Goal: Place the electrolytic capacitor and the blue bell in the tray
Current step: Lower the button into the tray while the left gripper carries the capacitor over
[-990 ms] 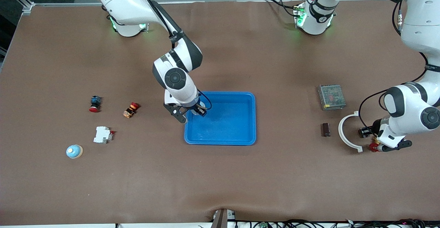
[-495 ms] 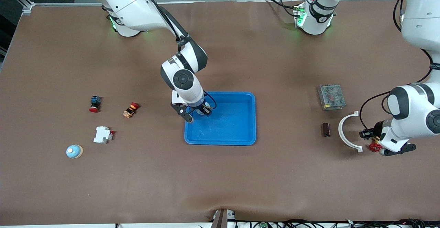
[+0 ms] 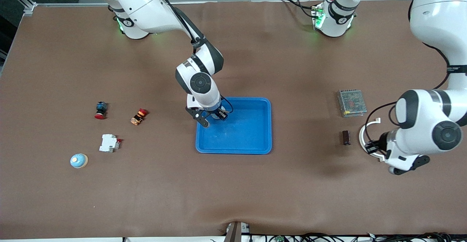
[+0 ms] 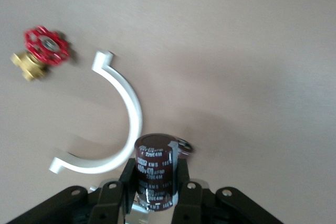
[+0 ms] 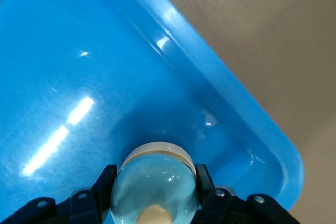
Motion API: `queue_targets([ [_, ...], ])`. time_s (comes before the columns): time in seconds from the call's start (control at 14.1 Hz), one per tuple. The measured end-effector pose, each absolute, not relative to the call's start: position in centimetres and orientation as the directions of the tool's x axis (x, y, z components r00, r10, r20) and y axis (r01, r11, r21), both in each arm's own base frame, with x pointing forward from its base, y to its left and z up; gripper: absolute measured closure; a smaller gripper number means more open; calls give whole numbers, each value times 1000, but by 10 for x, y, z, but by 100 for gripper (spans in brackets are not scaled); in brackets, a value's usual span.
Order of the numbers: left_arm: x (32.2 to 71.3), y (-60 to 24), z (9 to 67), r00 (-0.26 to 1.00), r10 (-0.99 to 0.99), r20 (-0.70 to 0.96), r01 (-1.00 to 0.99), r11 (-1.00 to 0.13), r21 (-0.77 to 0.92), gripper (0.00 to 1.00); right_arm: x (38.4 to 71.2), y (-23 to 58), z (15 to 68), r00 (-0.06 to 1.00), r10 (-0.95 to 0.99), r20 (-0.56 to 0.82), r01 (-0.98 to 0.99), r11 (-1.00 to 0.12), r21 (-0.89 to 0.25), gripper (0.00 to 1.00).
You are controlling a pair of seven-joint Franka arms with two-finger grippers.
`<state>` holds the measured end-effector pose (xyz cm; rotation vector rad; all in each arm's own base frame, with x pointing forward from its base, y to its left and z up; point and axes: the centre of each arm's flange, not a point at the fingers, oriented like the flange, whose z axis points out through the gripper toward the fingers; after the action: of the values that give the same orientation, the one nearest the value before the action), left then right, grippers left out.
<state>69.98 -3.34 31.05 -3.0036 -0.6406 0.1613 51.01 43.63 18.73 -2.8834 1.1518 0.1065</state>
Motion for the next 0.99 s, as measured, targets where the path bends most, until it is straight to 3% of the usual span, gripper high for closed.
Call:
queue_targets([
  [0.57, 669, -206, 308, 824, 565, -50, 557, -822, -118, 66, 506, 439, 178, 724, -688, -60, -689, -725, -6, 34],
  [0.99, 621, -321, 293, 780, 624, -30, 614, -775, -147, 66, 510, 435, 178, 721, -691, -51, -692, -721, -6, 34],
])
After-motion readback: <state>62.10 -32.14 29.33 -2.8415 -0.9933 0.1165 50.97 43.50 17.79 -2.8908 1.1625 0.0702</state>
